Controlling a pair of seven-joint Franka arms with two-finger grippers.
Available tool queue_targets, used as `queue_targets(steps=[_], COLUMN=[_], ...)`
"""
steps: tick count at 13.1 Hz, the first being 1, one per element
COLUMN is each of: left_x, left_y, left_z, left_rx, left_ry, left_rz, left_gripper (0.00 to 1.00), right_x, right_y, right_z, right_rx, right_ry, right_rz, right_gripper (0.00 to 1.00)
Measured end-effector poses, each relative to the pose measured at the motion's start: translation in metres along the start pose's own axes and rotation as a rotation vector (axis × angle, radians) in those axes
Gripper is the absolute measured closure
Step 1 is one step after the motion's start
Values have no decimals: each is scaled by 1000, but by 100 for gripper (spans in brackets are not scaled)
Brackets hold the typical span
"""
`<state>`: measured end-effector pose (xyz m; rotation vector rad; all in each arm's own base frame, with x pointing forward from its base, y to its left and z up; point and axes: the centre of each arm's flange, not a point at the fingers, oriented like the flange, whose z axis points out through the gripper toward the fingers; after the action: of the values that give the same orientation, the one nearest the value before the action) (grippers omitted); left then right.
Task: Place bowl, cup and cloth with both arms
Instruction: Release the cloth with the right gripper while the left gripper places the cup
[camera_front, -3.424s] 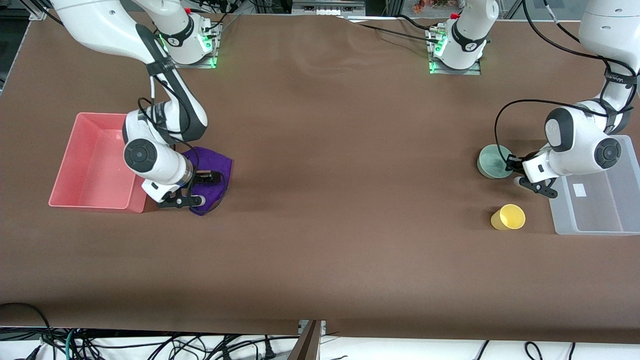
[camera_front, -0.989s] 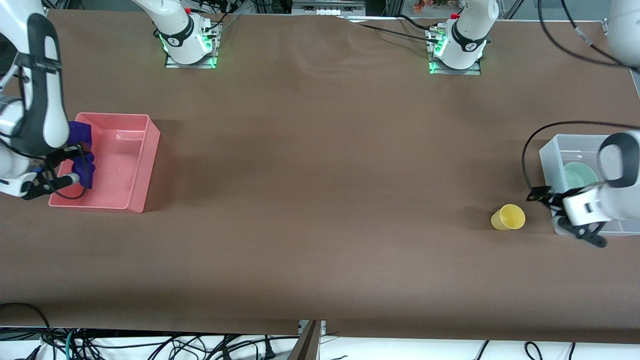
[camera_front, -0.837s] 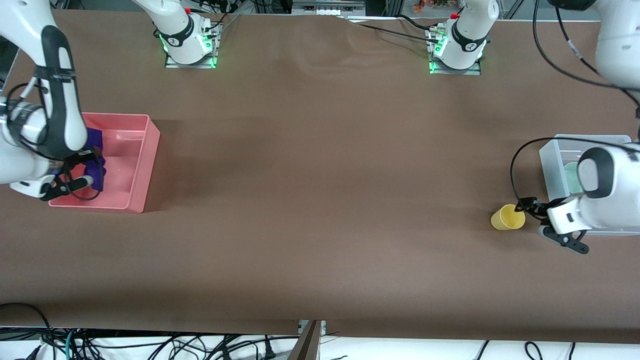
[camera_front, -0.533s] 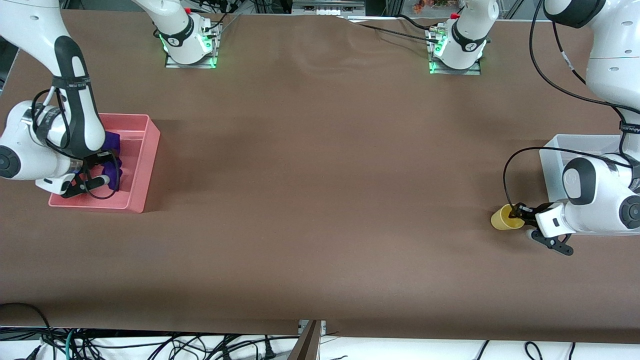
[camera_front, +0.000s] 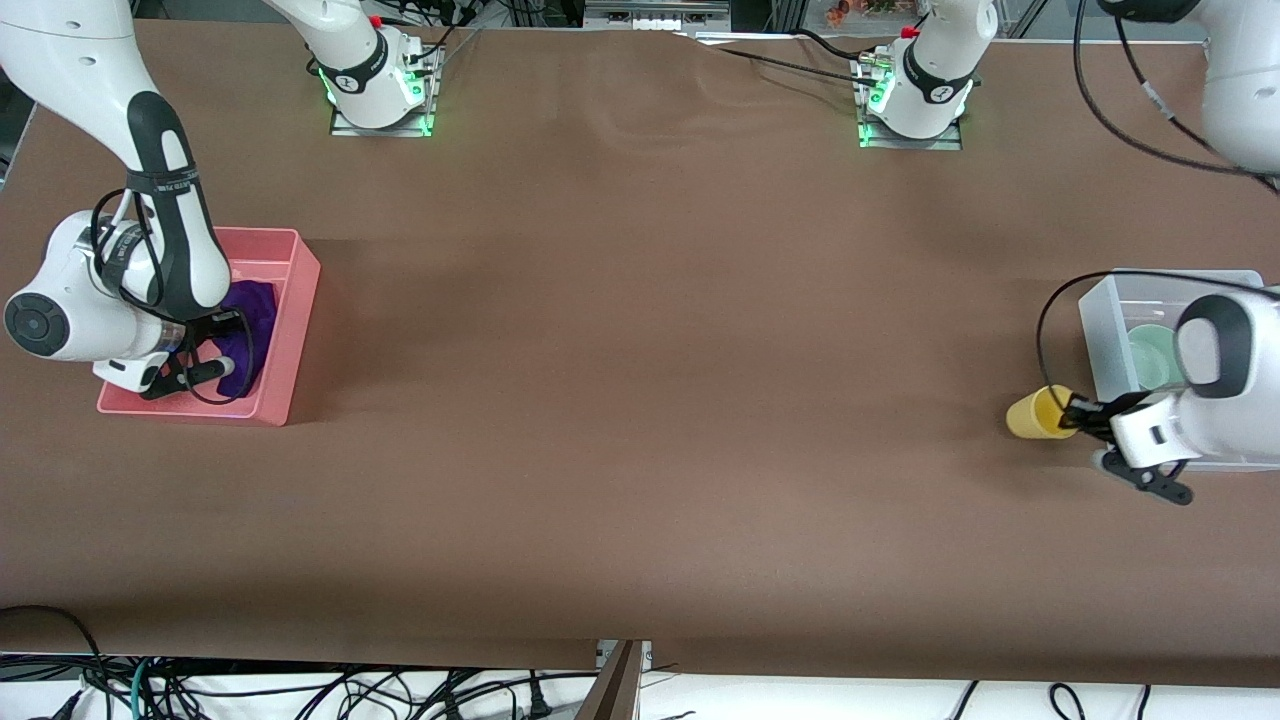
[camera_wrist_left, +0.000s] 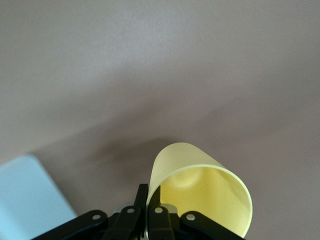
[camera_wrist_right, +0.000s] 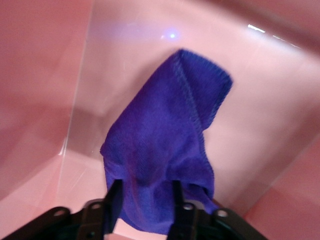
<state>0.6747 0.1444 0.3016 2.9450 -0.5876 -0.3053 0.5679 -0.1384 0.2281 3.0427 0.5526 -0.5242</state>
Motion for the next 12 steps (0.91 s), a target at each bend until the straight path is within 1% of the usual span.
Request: queue_targets(steps=[1, 2, 3, 4, 5, 6, 7, 8, 10, 11, 12], left_x=[-16, -34, -53, -75, -94, -113, -127, -136, -143, -141, -136], left_y=[-2, -7, -19, -37, -58, -81, -103, -123, -152, -157, -157], left_z=[-24, -46, -65, -76, -78, -72, -59, -42, -2, 14, 22], left_rx=[11, 39, 79, 110, 125, 131, 134, 139, 142, 135, 132], left_ry=[-27, -60, -89, -114, -133, -145, -142, -128, -102, -100, -98], left_rz=[0, 16, 41, 65, 83, 100, 125, 148, 182, 191, 201], left_gripper=[97, 97, 97, 97, 97, 97, 97, 97, 97, 96, 90], right_x=[0, -2, -5, -8, -10, -11, -7, -1, 6, 2, -8], right_y=[0, -2, -6, -16, -32, -57, -87, -119, -167, -180, -186], right_z=[-21, -53, -96, -144, -189, -230, -259, -281, -311, -326, -344], right_rx=[11, 30, 51, 66, 70, 68, 64, 57, 36, -4, -60], right_ry=[4, 1, -3, 2, 16, 33, 51, 75, 119, 136, 157], right_rz=[1, -1, -9, -17, -11, 17, 61, 103, 112, 100, 95], right_gripper=[37, 25, 14, 4, 0, 0, 0, 0, 0, 0, 0])
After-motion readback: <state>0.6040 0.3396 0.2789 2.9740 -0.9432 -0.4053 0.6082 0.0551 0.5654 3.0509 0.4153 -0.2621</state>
